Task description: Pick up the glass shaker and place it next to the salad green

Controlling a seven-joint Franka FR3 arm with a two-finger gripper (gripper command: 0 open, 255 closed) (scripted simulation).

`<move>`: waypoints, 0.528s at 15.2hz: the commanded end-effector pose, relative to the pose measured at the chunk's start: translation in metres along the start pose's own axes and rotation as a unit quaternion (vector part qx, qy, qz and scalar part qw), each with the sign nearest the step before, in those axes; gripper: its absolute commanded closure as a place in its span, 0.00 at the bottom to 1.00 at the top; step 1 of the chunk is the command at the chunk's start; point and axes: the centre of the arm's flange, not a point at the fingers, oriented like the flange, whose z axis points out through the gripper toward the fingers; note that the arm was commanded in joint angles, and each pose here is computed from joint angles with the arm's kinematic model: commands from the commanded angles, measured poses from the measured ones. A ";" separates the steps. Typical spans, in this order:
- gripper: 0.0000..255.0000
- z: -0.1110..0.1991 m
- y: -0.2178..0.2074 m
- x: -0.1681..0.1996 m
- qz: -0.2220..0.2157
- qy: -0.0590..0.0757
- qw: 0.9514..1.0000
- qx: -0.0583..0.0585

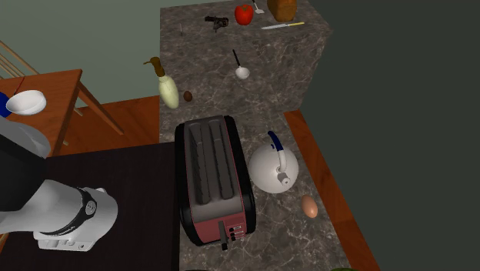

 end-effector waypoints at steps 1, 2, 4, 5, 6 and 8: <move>0.00 0.000 0.000 0.000 0.000 0.000 1.000 0.000; 0.00 0.000 0.000 0.000 0.000 0.000 1.000 0.000; 0.00 0.000 0.000 0.000 0.000 0.000 1.000 0.000; 0.00 -0.013 0.000 0.000 0.000 0.000 1.000 0.000; 0.00 -0.026 0.000 0.000 0.000 0.000 1.000 0.000; 0.00 -0.050 0.000 0.000 0.000 0.000 1.000 0.000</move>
